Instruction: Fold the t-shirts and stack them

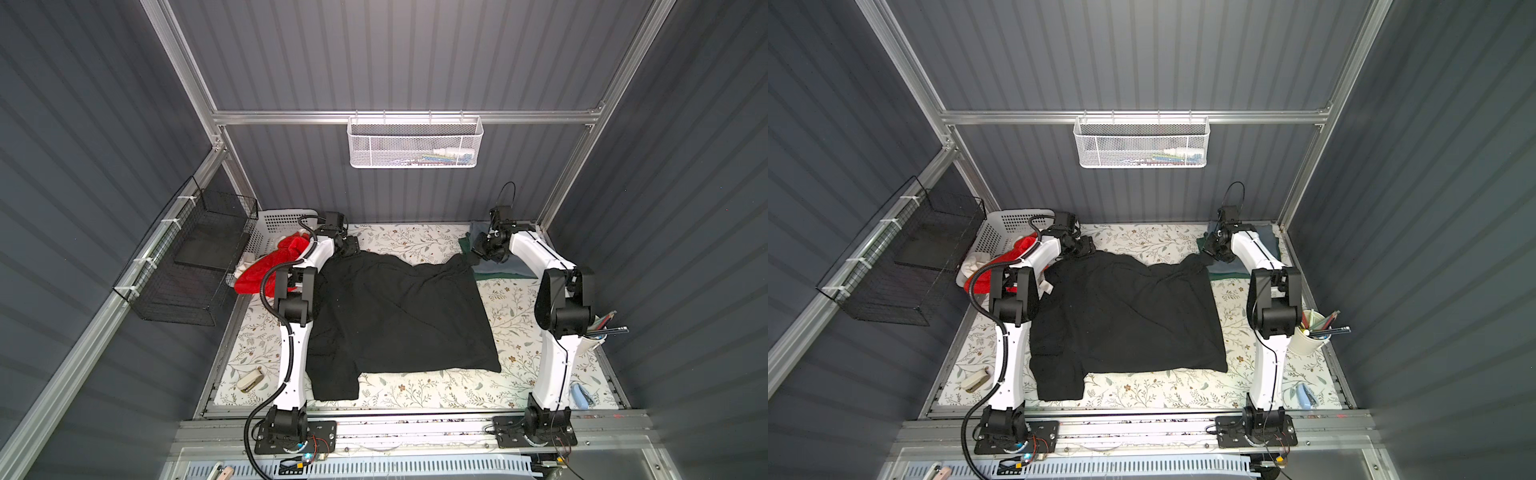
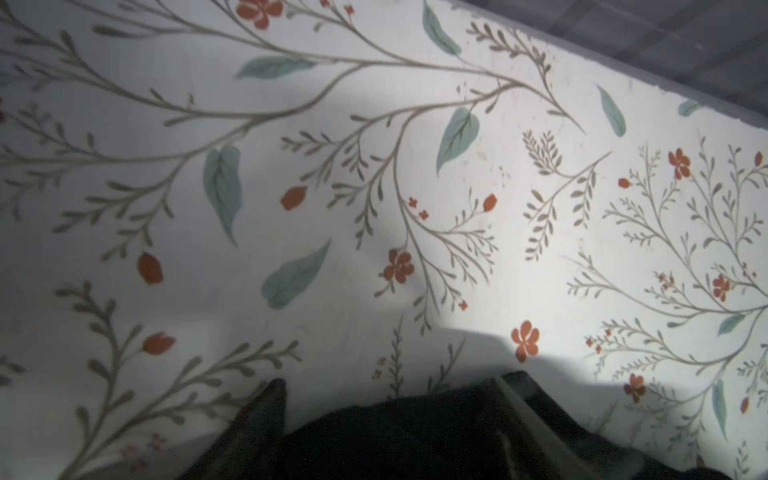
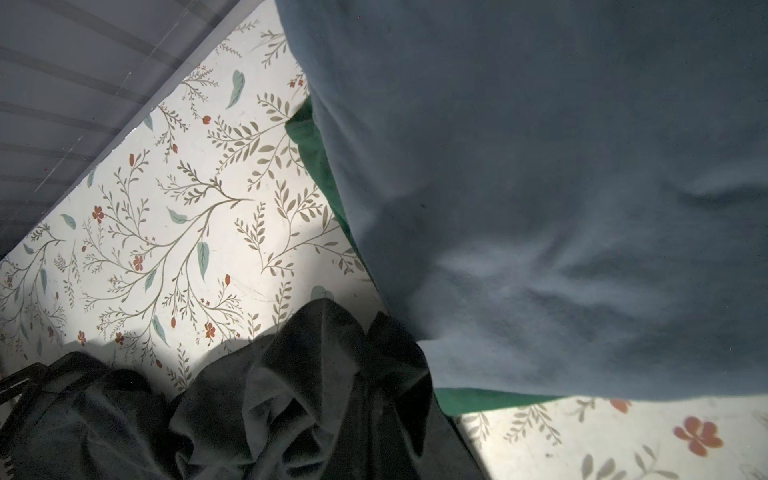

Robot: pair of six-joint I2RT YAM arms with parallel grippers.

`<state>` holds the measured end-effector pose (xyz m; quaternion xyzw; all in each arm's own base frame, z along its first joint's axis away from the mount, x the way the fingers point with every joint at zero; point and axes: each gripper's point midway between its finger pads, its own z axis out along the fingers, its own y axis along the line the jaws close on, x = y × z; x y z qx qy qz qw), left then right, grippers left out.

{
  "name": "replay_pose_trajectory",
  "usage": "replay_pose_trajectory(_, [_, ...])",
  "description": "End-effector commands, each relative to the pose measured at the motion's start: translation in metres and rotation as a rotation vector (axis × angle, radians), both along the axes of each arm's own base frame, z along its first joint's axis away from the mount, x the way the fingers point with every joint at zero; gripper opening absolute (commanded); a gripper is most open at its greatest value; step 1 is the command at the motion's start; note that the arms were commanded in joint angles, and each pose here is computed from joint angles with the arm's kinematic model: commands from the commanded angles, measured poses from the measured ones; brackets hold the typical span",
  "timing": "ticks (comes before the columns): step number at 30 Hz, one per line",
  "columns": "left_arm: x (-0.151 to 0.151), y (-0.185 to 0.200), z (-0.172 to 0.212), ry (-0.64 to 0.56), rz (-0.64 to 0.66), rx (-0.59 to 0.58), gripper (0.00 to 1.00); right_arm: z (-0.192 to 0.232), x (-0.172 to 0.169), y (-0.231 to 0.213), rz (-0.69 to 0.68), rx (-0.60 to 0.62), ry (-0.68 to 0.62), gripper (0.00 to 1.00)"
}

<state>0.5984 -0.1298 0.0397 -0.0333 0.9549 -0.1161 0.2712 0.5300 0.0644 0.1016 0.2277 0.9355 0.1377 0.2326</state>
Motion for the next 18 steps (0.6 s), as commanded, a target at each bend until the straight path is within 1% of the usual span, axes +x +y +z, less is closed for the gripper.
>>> replay_pose_trajectory(1, [-0.037,-0.021,-0.016,0.098,-0.091,0.085,0.54,-0.002,0.001,0.002,0.024,0.01,0.007,0.0])
replay_pose_trajectory(2, [-0.038,-0.022,-0.016,0.095,-0.091,0.101,0.45,-0.001,0.001,0.001,0.026,0.011,0.005,0.0])
replay_pose_trajectory(4, [-0.036,-0.019,-0.015,0.084,-0.07,0.119,0.2,-0.002,0.004,0.002,0.033,0.016,0.005,0.0])
replay_pose_trajectory(6, [-0.032,-0.019,-0.011,0.078,-0.058,0.114,0.0,0.0,0.006,0.004,0.042,0.031,0.002,0.0])
replay_pose_trajectory(10, [-0.024,-0.024,0.015,0.025,-0.056,0.085,0.0,0.005,0.009,0.005,0.055,0.03,-0.008,0.0])
replay_pose_trajectory(13, [-0.025,-0.018,0.043,-0.045,-0.03,0.1,0.0,0.009,0.009,0.002,0.059,0.017,-0.014,0.0])
replay_pose_trajectory(15, [-0.031,-0.01,0.058,-0.093,-0.007,0.117,0.0,0.01,0.007,0.001,0.061,0.012,-0.013,0.0])
replay_pose_trajectory(18, [-0.047,0.007,0.073,-0.162,0.052,0.151,0.0,0.011,0.003,-0.004,0.06,-0.004,-0.02,0.0])
